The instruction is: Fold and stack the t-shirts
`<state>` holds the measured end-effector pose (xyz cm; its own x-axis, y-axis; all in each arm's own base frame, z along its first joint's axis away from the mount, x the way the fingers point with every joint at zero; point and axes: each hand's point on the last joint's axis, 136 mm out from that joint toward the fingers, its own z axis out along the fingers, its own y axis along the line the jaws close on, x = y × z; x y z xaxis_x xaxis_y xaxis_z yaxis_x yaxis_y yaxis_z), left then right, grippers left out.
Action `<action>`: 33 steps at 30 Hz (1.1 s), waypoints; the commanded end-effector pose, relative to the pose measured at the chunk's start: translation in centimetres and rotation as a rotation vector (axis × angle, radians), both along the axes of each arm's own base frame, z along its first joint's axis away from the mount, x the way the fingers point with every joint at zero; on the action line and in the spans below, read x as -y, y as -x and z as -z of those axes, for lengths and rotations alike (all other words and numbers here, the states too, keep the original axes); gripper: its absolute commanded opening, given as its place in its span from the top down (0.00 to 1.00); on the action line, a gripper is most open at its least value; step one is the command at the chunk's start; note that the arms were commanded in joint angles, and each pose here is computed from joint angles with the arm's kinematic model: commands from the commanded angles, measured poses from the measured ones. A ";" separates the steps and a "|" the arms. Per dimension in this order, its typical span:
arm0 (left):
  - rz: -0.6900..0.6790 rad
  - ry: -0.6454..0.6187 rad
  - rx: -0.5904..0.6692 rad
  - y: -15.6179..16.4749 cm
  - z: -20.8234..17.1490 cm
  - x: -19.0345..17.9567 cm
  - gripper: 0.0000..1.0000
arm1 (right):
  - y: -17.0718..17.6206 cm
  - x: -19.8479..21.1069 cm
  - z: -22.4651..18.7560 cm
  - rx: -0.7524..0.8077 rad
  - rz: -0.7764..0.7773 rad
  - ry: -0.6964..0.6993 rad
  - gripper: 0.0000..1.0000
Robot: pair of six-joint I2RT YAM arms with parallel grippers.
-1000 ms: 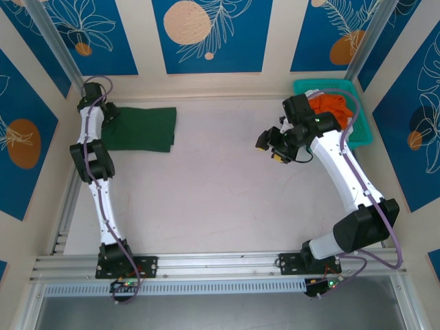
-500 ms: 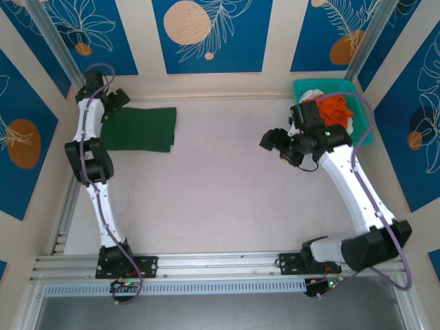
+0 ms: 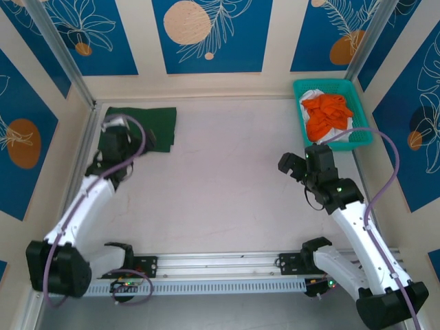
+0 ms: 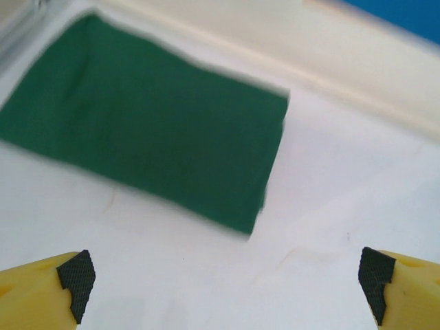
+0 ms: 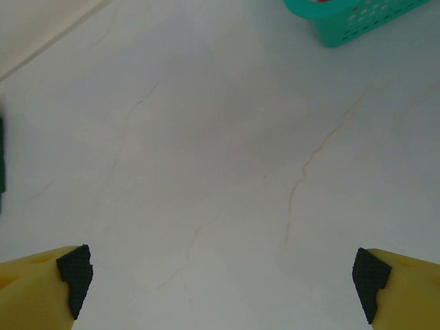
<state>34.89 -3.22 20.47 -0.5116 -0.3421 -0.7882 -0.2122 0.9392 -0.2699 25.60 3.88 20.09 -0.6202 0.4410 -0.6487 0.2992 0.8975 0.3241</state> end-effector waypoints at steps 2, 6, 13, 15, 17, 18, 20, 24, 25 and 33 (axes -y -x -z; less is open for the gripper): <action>-0.107 -0.151 0.078 4.6 2.6 -3.1 0.00 | -1.2 2.7 1.8 0.059 0.086 0.155 0.01; -0.169 -0.211 0.063 8.2 5.5 -5.2 0.00 | -1.5 3.3 4.8 0.046 0.087 0.229 0.01; -0.258 -0.216 0.067 9.1 6.2 -6.7 0.00 | -2.5 1.1 7.5 0.017 -0.051 0.291 0.01; -0.219 -0.247 0.119 7.3 5.3 -6.3 0.00 | -4.1 0.9 7.3 0.039 -0.064 0.320 0.01; -0.160 -0.293 0.106 5.4 5.4 -5.9 0.00 | -5.9 -0.5 7.5 0.049 -0.176 0.290 0.01; -0.136 -0.315 0.068 4.4 5.8 -5.8 0.00 | -6.8 -0.6 7.7 0.048 -0.191 0.264 0.01; -0.069 -0.355 0.028 2.4 6.6 -5.2 0.00 | -8.4 -0.3 7.6 0.066 -0.197 0.243 0.01; -0.012 -0.300 0.065 -0.6 8.4 -4.9 0.00 | -11.6 0.7 7.9 0.116 -0.196 0.292 0.01; -0.029 -0.287 0.059 -1.0 8.8 -5.3 0.00 | -12.2 1.1 8.4 0.111 -0.194 0.291 0.01; 0.127 -0.316 0.065 -4.6 10.6 -3.5 0.00 | -12.8 -1.0 9.7 0.282 -0.384 0.217 0.01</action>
